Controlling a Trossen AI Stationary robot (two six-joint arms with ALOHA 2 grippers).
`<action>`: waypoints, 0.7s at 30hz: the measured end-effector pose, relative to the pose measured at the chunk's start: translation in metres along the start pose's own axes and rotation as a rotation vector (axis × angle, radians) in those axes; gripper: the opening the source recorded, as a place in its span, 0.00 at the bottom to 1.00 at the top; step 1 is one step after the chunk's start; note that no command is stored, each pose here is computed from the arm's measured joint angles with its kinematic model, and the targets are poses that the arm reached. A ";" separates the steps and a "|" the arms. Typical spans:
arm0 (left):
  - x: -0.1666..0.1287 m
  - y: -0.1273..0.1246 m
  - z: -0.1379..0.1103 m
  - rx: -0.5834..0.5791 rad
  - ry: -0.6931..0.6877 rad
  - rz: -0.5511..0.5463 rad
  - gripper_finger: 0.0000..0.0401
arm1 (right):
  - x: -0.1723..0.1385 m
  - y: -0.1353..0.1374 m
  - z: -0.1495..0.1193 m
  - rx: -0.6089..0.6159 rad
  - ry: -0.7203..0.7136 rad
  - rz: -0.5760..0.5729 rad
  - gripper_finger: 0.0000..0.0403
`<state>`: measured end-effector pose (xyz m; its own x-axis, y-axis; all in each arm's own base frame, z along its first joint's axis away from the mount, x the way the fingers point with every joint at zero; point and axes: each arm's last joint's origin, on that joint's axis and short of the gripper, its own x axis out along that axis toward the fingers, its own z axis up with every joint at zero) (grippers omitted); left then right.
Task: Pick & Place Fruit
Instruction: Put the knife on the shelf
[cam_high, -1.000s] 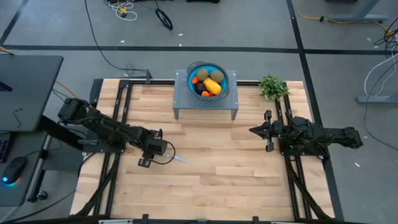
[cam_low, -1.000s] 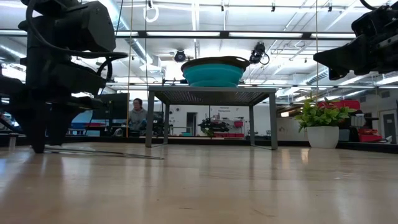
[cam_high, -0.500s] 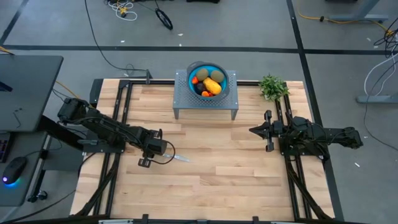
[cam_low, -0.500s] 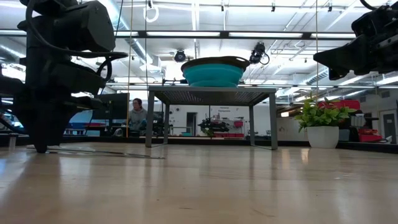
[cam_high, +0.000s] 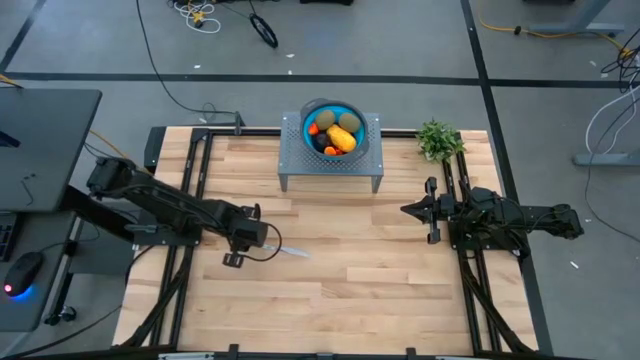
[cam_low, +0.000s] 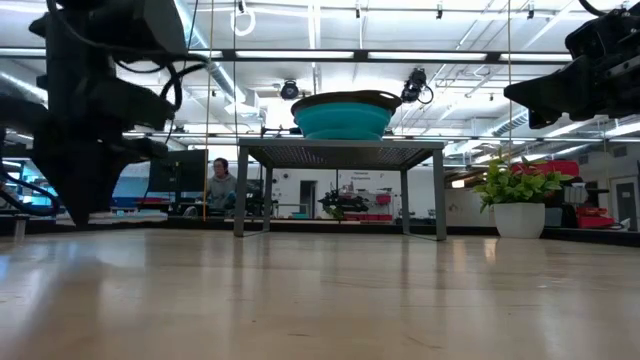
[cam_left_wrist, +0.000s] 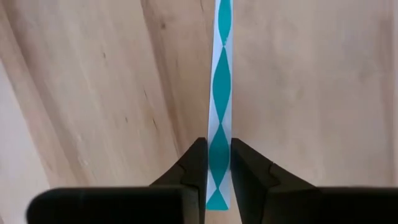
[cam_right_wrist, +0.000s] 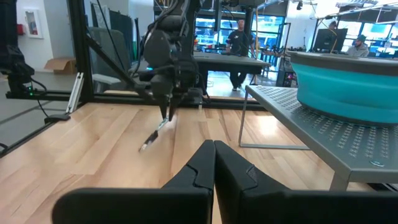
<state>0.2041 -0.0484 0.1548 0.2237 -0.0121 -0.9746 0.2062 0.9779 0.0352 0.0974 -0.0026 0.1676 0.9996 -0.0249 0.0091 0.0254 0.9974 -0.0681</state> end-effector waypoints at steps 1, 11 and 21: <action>-0.003 0.000 -0.001 -0.005 -0.003 -0.001 0.14 | 0.000 0.000 0.000 0.000 0.000 0.000 0.02; -0.029 0.000 -0.004 -0.074 -0.080 -0.039 0.14 | 0.000 0.000 0.000 0.000 -0.001 0.000 0.02; -0.032 0.001 -0.007 -0.146 -0.075 -0.012 0.14 | 0.000 0.000 0.000 0.000 0.000 0.000 0.02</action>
<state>0.1910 -0.0455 0.1843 0.2941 -0.0338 -0.9552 0.0702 0.9974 -0.0136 0.0974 -0.0025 0.1676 0.9996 -0.0250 0.0093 0.0255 0.9974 -0.0681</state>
